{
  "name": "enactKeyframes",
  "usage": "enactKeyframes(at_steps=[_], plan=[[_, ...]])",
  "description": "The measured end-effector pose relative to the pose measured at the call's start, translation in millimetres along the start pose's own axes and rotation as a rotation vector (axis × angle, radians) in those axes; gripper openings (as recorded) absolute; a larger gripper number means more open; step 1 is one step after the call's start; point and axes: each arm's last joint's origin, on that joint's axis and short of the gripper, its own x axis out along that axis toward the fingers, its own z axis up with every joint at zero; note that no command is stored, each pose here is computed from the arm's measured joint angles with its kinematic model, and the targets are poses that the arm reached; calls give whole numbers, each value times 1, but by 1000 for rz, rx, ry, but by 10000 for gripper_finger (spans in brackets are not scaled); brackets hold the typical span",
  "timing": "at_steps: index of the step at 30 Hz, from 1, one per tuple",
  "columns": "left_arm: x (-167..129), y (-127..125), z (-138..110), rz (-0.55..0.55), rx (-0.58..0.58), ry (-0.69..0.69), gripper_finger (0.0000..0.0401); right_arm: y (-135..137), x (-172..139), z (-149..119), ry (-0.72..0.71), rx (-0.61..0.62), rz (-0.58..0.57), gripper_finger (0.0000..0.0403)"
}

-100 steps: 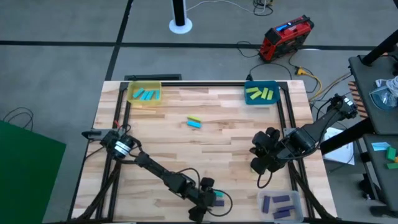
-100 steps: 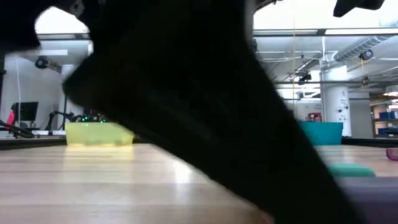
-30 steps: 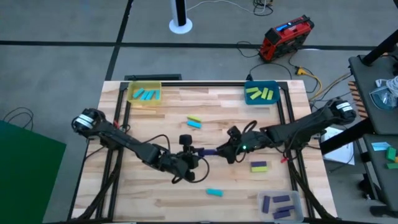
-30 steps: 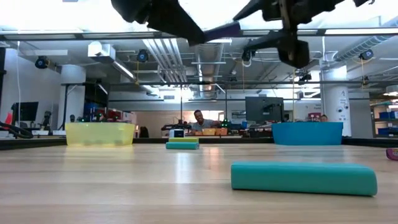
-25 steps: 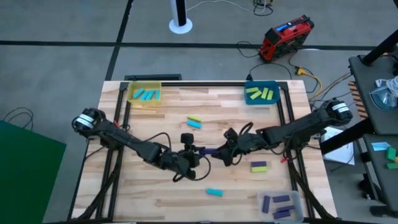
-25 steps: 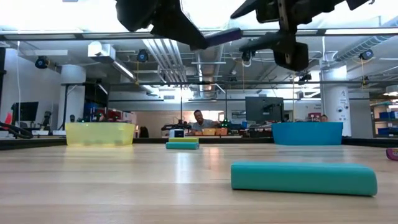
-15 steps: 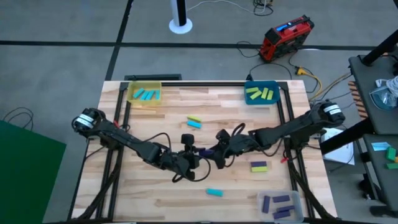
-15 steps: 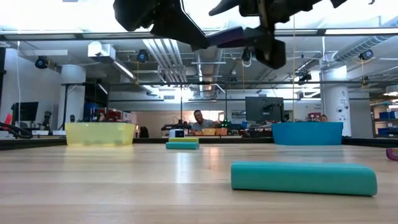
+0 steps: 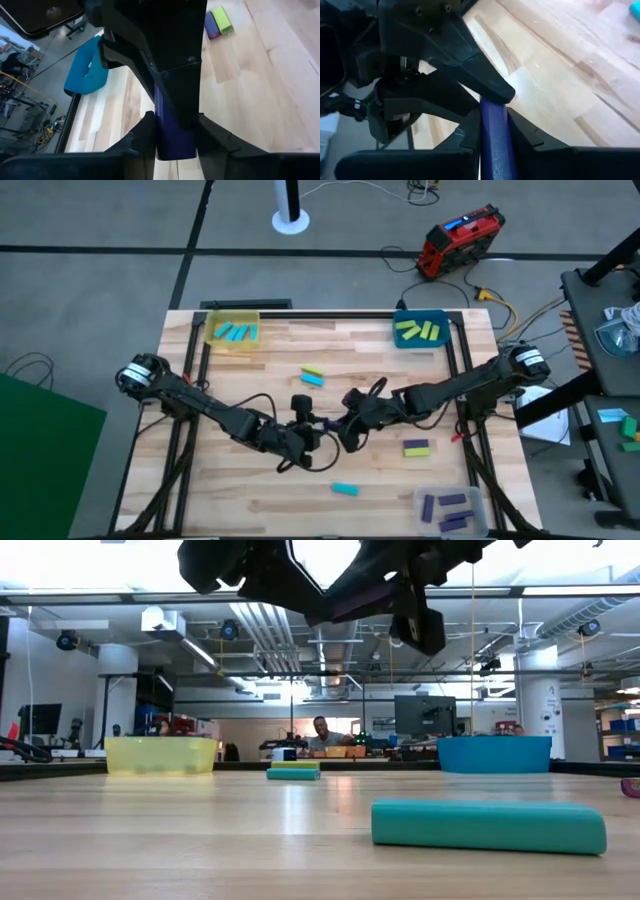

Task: Sort blocks
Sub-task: Put the blue block into the transparent bin

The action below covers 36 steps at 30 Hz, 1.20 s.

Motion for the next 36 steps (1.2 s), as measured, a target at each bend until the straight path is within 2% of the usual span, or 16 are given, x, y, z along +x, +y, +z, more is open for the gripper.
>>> enactKeyframes(at_steps=[3,9,11,15,20,25,33,36], plan=[[0,0,-3,-7,12,24,124,0,-8,1,59,-19,-58,51],[0,1,-5,-2,-7,45,155,5,-50,10,389,-24,-235,51],[0,0,-6,-3,-8,52,157,15,-68,14,504,-40,-232,51],[0,0,-7,-4,-12,61,158,36,-101,2,732,-88,-209,51],[-1,0,-12,-7,-52,107,159,56,-139,-37,953,-225,-217,51],[-3,1,-15,-7,-97,139,159,74,-162,-87,1072,-339,-201,51],[-2,3,-18,-3,-99,157,160,87,-164,-142,1158,-371,-271,51],[-1,4,-18,0,-100,160,160,91,-155,-158,1165,-387,-263,73]])
